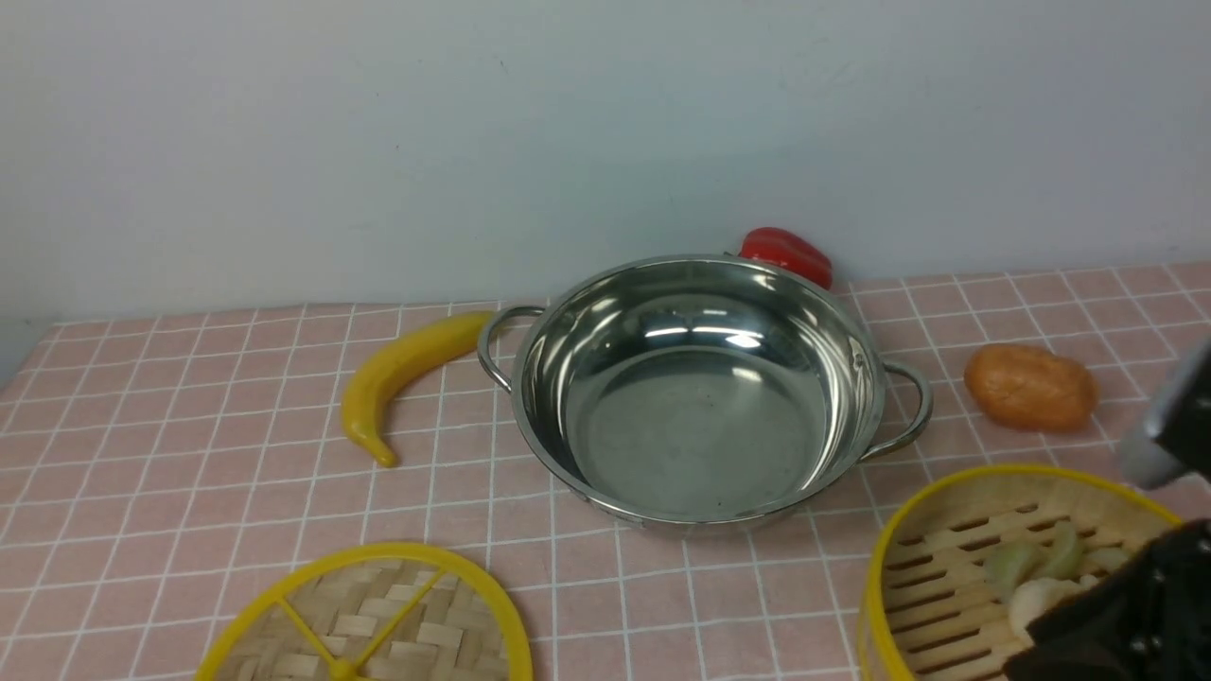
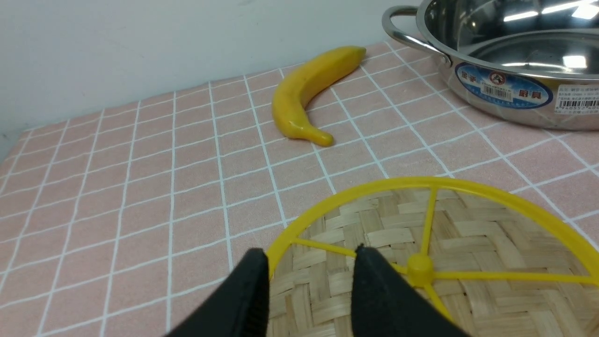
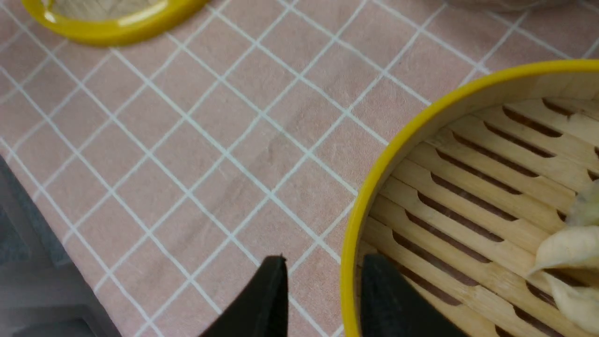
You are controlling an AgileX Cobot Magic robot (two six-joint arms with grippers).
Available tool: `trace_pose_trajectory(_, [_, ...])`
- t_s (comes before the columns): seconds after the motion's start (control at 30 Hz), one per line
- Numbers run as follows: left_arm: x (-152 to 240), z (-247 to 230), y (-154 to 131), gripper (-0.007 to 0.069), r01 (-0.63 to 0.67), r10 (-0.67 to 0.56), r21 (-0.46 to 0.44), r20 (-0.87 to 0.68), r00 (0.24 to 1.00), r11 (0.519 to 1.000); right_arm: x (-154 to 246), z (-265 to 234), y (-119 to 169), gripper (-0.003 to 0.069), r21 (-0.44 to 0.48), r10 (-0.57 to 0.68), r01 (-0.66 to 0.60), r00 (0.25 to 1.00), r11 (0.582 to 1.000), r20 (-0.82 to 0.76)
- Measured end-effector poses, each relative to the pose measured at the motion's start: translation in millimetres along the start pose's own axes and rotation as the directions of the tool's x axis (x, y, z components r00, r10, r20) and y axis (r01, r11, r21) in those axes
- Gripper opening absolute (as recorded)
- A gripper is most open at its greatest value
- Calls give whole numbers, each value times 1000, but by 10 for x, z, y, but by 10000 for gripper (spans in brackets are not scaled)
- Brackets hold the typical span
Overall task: Place the steamer in the pot on the pink tablecloth, and put the lid on the steamer.
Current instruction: 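Reach for and grasp the rim of the bamboo steamer holding the buns with the right gripper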
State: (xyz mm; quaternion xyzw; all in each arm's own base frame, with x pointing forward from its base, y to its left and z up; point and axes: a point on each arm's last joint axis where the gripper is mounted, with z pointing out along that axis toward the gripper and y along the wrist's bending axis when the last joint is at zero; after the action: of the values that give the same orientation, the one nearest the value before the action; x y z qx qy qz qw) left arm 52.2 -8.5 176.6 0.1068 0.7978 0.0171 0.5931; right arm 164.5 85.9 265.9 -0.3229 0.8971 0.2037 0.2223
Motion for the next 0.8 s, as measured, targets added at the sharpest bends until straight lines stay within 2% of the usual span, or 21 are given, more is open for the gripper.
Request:
trace_pose_trajectory(0.2, [0,0,0,243,0,0,0,0,1000,1000,-388,310,5,240,22,-22,26,982,999,-187])
trace_pose_trajectory(0.3, [0,0,0,243,0,0,0,0,1000,1000,-472,480,-7,240,93,84,-62,964,994,-253])
trace_pose_trajectory(0.33, [0,0,0,243,0,0,0,0,1000,1000,-470,492,-13,240,95,82,-59,963,994,-258])
trace_pose_trajectory(0.4, [0,0,0,243,0,0,0,0,1000,1000,-459,632,-74,240,166,211,-167,930,972,-300])
trace_pose_trajectory(0.5, [0,0,0,243,0,0,0,0,1000,1000,-433,754,-118,240,199,285,-228,898,953,-335])
trace_pose_trajectory(0.8, [0,0,0,243,0,0,0,0,1000,1000,-467,840,-80,240,157,367,-334,876,929,-312])
